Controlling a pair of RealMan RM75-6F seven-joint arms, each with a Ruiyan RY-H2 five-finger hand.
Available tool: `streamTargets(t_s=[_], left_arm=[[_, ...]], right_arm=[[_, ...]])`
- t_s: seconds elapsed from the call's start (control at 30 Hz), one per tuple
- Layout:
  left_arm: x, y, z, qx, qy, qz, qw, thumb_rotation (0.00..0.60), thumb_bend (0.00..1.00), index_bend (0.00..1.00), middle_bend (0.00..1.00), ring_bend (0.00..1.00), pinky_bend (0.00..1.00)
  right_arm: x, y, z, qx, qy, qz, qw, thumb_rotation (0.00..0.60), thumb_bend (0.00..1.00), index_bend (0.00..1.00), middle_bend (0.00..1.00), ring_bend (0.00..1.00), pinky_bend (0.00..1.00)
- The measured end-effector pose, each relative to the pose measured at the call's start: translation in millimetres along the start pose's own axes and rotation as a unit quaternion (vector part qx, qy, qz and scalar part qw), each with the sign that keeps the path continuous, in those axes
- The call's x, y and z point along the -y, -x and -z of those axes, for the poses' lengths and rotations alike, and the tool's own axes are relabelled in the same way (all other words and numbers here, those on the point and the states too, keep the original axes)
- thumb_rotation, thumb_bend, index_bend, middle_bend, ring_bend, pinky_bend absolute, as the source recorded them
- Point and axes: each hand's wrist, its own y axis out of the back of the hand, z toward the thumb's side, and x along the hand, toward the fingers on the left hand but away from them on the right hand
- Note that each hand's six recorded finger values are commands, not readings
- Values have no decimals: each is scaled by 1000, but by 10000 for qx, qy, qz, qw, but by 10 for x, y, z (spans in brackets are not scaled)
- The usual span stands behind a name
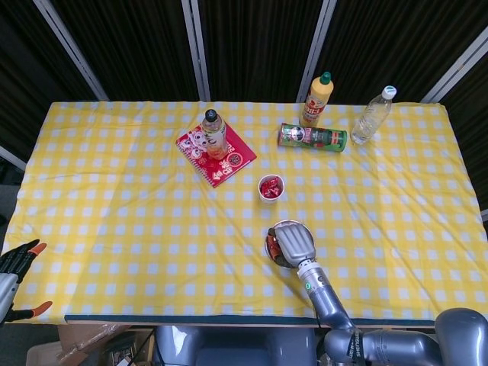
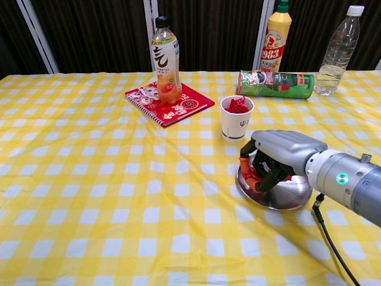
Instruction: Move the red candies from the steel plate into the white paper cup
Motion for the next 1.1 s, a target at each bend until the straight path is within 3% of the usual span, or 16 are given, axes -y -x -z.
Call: streamTargets(t_s=[0.27,0.53,0.8,1.1], left_arm=[[2,8,7,3,-10,-2,10000,600,71,0,0,0,0],[11,0,10,-12,-42,5,10000,600,71,0,0,0,0],[22,-19,13,-66,-45,35,10000,600,71,0,0,0,0],[28,-30,22,-122,-38,89,9999,600,72,0,0,0,0]], right_arm=[[-465,-44,-75,-155,31,497,9986,600,560,600,789,831,998],[-959,133,-107,-132,123,938,9954,600,560,600,789,831,998],[-1137,453,-90,-10,-3,998,9950,600,560,600,789,831,990],[-1181,849,37,293,-60,973,9948,600,561,600,789,831,990]])
